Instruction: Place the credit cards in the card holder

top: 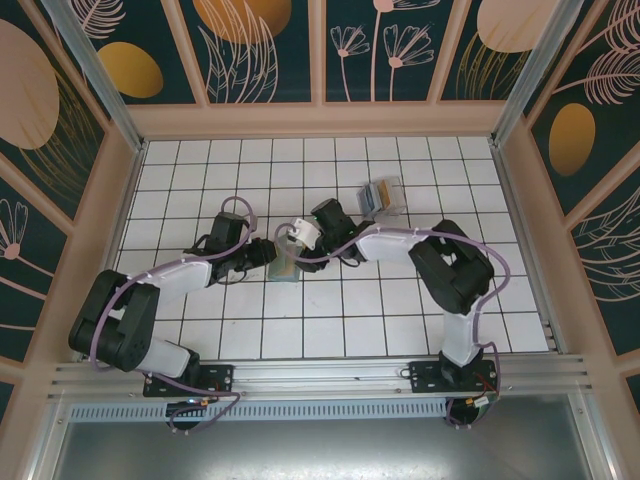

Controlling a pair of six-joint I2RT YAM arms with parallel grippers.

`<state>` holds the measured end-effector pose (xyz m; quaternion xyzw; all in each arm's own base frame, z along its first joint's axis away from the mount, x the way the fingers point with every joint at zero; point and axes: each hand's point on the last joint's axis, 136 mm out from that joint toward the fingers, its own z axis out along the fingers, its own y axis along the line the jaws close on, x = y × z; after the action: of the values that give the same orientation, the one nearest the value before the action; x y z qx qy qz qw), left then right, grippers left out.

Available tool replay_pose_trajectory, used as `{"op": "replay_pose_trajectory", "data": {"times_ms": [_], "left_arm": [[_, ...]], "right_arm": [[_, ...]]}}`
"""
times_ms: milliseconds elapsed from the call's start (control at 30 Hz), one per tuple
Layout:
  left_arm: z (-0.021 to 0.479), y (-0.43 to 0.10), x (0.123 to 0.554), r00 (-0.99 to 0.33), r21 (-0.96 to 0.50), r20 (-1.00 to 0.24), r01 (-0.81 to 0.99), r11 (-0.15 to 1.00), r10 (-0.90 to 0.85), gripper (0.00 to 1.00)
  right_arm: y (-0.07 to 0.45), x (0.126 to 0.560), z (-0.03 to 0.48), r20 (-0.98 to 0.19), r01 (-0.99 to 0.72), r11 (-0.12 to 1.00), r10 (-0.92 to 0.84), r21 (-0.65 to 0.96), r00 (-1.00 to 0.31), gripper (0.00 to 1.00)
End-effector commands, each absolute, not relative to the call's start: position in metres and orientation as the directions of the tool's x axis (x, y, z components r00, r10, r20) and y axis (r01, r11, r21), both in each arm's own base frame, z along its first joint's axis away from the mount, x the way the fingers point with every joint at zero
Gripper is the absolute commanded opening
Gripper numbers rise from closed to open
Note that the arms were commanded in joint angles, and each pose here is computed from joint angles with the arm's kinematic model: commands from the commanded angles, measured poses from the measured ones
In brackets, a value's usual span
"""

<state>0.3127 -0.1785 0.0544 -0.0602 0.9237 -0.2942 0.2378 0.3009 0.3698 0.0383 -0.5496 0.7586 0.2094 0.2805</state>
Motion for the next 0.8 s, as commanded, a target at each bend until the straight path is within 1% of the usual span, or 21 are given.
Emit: {"op": "replay_pose_trajectory", "data": {"times_ms": [0,167,233,300,500,700,733,767], "left_arm": [[0.044,-0.173,0.308,-0.892,-0.549,-0.39,0.025,0.835,-0.23,0.3],[0.039,-0.172,0.309,-0.895,-0.543,-0.385,0.022,0.84,-0.225,0.3],[0.038,-0.173,0.31,-0.896,-0.544,-0.381,0.019,0.839,-0.227,0.3],[0.036,-0.175,0.311,-0.897,-0.551,-0.378,0.02,0.834,-0.228,0.3],[0.021,-0.171,0.313,-0.903,-0.524,-0.36,-0.011,0.852,-0.233,0.3],[0.003,-0.161,0.312,-0.907,-0.47,-0.352,-0.04,0.882,-0.229,0.29],[0.001,-0.161,0.311,-0.909,-0.47,-0.348,-0.041,0.882,-0.228,0.29],[-0.001,-0.161,0.311,-0.911,-0.467,-0.345,-0.042,0.883,-0.226,0.29]], "right_arm": [[0.374,0.299,0.022,-0.615,-0.981,0.196,-0.774,-0.008,-0.15,0.47],[0.376,0.294,0.016,-0.614,-0.986,0.164,-0.779,-0.001,-0.129,0.45],[0.375,0.293,0.016,-0.613,-0.986,0.168,-0.778,0.004,-0.135,0.36],[0.373,0.295,0.016,-0.612,-0.985,0.17,-0.78,-0.007,-0.13,0.25],[0.368,0.292,0.024,-0.67,-0.983,0.18,-0.733,-0.023,-0.119,0.06],[0.361,0.286,0.04,-0.745,-0.985,0.17,-0.657,0.001,-0.114,0.01],[0.36,0.283,0.041,-0.753,-0.988,0.157,-0.65,0.006,-0.108,0.02],[0.359,0.281,0.042,-0.754,-0.989,0.147,-0.649,0.008,-0.102,0.05]]}}
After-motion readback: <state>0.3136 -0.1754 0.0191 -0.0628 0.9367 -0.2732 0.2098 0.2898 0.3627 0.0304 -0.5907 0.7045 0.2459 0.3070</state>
